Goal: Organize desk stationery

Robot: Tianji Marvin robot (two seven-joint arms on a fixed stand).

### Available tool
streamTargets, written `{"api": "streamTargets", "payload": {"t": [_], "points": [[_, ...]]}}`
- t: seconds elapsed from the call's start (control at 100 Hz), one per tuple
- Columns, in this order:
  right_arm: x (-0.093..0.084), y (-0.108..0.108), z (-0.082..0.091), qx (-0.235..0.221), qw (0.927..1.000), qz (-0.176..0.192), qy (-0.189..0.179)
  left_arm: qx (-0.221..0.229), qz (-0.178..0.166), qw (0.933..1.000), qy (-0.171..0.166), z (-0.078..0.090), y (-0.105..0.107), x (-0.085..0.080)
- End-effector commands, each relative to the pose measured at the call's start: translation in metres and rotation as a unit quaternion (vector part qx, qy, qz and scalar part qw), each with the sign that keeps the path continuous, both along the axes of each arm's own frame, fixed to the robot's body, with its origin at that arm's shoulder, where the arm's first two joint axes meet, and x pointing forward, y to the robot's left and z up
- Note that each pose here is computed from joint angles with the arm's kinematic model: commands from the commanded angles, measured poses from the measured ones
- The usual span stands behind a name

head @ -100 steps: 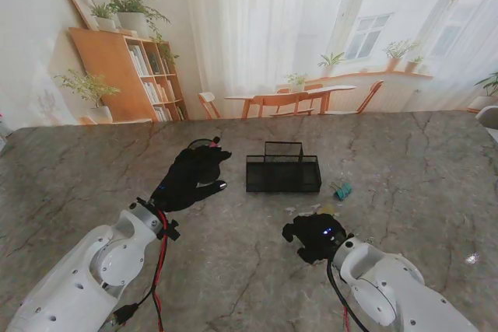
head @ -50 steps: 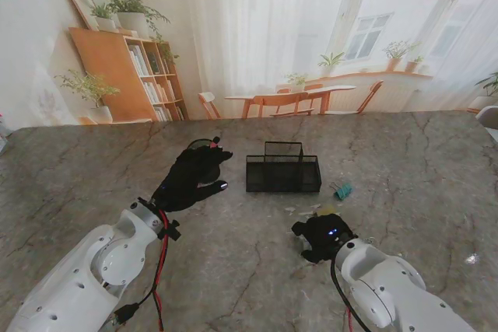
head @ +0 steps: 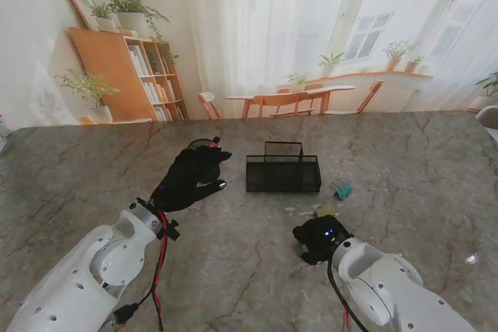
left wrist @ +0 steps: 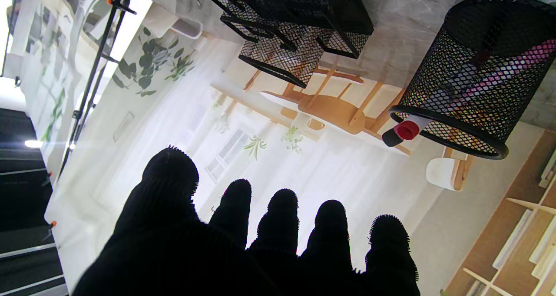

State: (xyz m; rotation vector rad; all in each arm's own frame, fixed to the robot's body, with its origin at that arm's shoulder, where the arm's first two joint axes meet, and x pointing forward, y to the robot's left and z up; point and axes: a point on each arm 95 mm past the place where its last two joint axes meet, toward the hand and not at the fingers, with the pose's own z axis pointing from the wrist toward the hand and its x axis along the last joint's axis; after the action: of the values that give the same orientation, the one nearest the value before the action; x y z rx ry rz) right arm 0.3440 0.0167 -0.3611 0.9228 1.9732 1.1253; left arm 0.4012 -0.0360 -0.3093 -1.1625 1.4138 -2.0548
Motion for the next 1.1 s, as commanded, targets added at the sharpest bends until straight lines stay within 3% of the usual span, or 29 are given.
{"api": "streamTargets", "payload": {"t": [0.0,0.39,0.73,1.09], "points": [[-0.004,-0.001,-0.008,-0.013,0.9997,0.003,0.019,-0.002,-0.001,1.0,0.0,-0.001,-0.002,-0.002],[-0.008,-0.001,-0.006,-0.028,0.9989,0.016,0.033,-0.002,0.001,1.0,-0.003,-0.001,-0.001,-0.001],[0.001,0.006,-0.005,0.002,0.9987,0.049,0.013,-0.002,0.002,1.0,-0.006,-0.001,0.001,-0.002],[0.011,0.014,-0.011,0.031,0.9983,0.046,0.019,-0.005,0.008,0.9999,-0.013,0.0,0.003,-0.004]]}}
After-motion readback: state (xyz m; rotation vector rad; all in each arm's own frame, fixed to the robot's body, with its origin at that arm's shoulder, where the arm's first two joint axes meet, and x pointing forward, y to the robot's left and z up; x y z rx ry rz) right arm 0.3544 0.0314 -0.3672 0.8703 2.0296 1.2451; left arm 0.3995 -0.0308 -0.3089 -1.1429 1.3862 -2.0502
